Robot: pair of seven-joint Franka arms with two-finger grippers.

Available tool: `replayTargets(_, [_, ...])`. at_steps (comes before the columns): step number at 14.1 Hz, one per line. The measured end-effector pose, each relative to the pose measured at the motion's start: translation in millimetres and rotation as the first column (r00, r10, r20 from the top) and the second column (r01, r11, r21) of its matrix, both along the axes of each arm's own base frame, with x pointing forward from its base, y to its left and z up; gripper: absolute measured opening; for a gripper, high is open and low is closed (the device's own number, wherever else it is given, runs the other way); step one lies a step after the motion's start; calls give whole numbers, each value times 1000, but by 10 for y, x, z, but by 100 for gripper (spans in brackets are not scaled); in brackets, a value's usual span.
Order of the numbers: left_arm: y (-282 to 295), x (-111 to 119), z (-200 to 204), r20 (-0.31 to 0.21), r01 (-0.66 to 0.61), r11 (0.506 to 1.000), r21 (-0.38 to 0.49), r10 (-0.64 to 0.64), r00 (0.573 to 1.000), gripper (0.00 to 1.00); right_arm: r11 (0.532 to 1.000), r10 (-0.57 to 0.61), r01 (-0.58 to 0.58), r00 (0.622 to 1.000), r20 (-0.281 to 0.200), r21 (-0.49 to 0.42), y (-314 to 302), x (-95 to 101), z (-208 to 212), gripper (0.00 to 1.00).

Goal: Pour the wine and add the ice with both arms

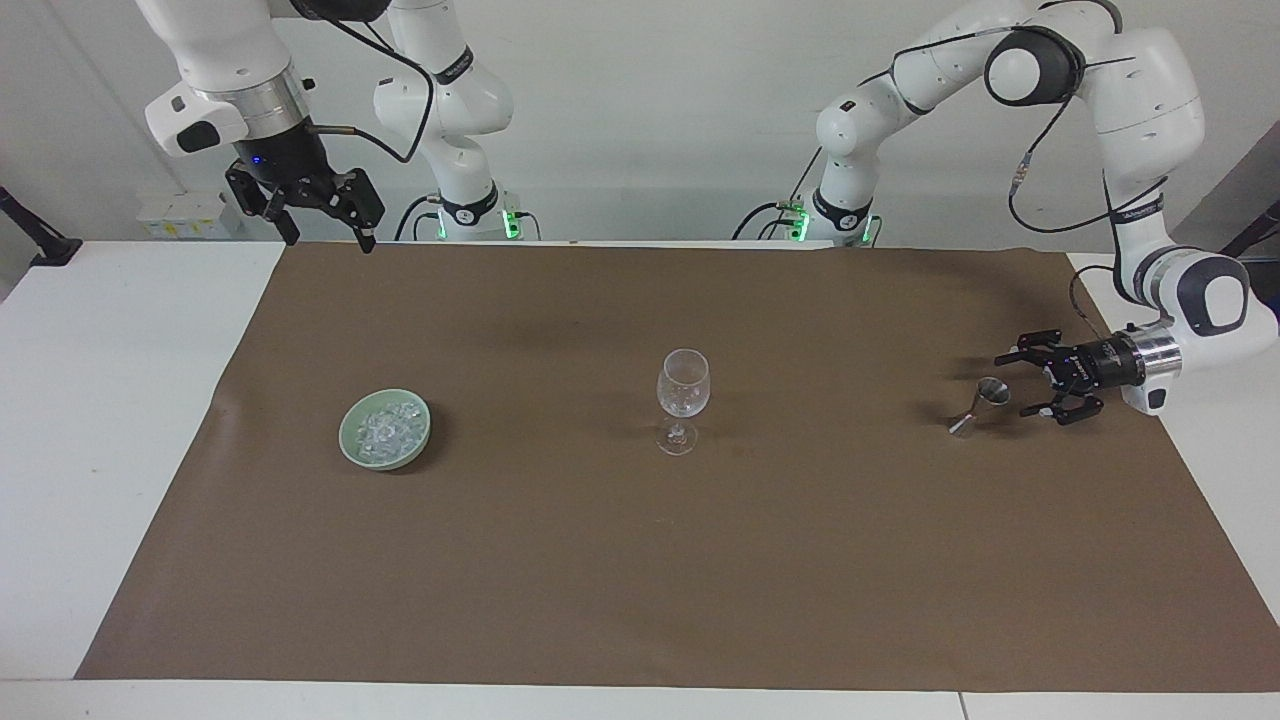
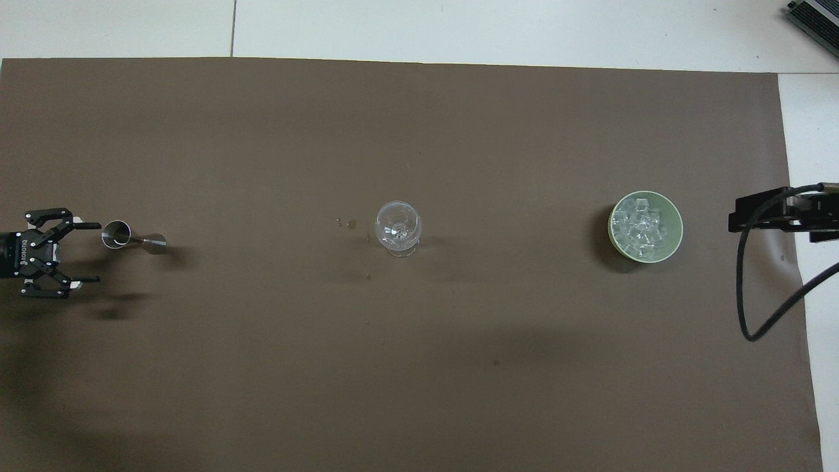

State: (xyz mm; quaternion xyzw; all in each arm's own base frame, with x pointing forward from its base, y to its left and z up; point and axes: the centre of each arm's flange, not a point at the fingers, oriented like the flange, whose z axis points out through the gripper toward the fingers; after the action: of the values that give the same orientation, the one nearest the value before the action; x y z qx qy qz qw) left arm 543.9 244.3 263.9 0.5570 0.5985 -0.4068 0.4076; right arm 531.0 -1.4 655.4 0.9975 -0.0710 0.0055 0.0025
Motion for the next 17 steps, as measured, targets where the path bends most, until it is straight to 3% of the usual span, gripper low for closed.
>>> replayTargets(13, [-138,160,-130,46,-48,999,-3,48,998,100,1000,0,0,1000,0,0,0,0,0,100])
replayTargets(17, [-175,161,-232,39,-56,998,-15,56,998,100,1000,0,0,1000,0,0,0,0,0,100])
